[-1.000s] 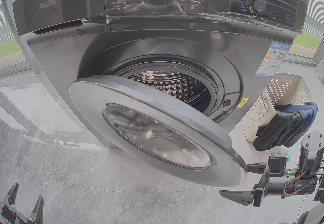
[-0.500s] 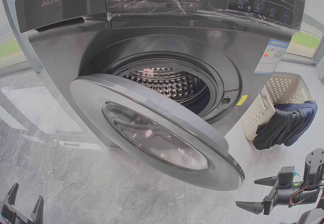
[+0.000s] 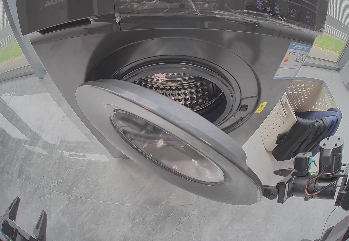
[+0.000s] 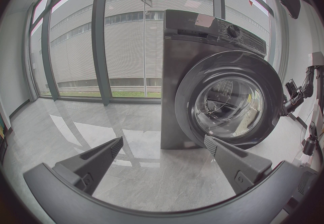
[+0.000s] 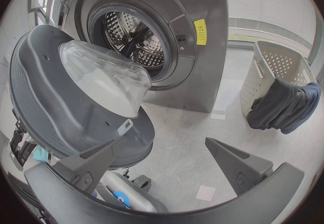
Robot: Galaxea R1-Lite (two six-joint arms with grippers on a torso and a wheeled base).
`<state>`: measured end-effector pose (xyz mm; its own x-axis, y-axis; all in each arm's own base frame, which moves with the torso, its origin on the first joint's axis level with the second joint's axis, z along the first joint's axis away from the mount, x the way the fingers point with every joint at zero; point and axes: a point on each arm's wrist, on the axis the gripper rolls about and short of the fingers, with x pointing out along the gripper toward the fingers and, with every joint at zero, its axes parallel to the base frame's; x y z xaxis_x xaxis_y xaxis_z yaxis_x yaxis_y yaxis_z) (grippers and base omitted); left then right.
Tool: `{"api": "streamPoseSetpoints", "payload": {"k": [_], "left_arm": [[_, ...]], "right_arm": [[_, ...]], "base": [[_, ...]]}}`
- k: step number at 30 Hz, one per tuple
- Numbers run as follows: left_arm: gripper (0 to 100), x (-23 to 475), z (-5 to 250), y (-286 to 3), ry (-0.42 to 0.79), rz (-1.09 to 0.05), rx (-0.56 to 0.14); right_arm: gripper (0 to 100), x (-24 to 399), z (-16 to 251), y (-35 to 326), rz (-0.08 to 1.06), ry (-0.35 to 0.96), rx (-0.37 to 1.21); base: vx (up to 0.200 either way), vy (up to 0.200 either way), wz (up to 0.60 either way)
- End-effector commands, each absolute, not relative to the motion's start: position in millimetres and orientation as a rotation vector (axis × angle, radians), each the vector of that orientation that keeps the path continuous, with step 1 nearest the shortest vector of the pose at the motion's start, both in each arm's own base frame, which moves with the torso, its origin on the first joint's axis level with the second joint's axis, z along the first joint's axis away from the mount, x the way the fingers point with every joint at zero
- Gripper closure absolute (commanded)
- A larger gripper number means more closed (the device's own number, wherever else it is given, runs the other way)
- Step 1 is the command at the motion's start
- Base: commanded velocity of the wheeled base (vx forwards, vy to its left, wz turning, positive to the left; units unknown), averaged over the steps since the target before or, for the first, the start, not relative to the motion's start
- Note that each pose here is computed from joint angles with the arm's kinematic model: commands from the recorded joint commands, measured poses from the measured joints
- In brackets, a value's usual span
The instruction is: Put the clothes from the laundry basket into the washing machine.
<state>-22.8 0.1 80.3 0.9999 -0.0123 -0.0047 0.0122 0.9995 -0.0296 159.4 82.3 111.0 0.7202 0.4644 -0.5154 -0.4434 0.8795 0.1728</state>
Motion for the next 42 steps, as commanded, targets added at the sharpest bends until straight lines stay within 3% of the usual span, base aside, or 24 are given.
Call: {"api": "streamPoseSetpoints", "payload": {"k": [1,8,17,28,36,42], "left_arm": [[0,-21.9,76.2,0.1,0.017,-0.012,-0.031],[0,-21.9,76.2,0.1,0.017,-0.012,-0.029],[0,-21.9,76.2,0.1,0.017,-0.012,-0.029],[0,-21.9,76.2,0.1,0.017,-0.012,-0.029],[0,-21.9,76.2,0.1,0.017,-0.012,-0.028],[0,-21.9,76.2,0.1,0.017,-0.012,-0.028]], "right_arm": [[0,161.9,103.8,94.8,0.547,0.626,0.022],[0,141.6,106.1,101.0,0.635,0.612,0.0],[0,169.1,106.9,103.2,0.546,0.612,0.016],[0,167.3,107.4,126.9,0.639,0.62,-0.002],[0,173.5,111.8,126.5,0.617,0.602,0.019],[0,185.9,120.0,133.3,0.604,0.567,0.028]], "base": [[0.0,0.0,0.0],[0.0,0.0,0.0],[-0.178,0.0,0.0],[-0.018,0.0,0.0],[0.0,0.0,0.0],[-0.2,0.0,0.0]]}}
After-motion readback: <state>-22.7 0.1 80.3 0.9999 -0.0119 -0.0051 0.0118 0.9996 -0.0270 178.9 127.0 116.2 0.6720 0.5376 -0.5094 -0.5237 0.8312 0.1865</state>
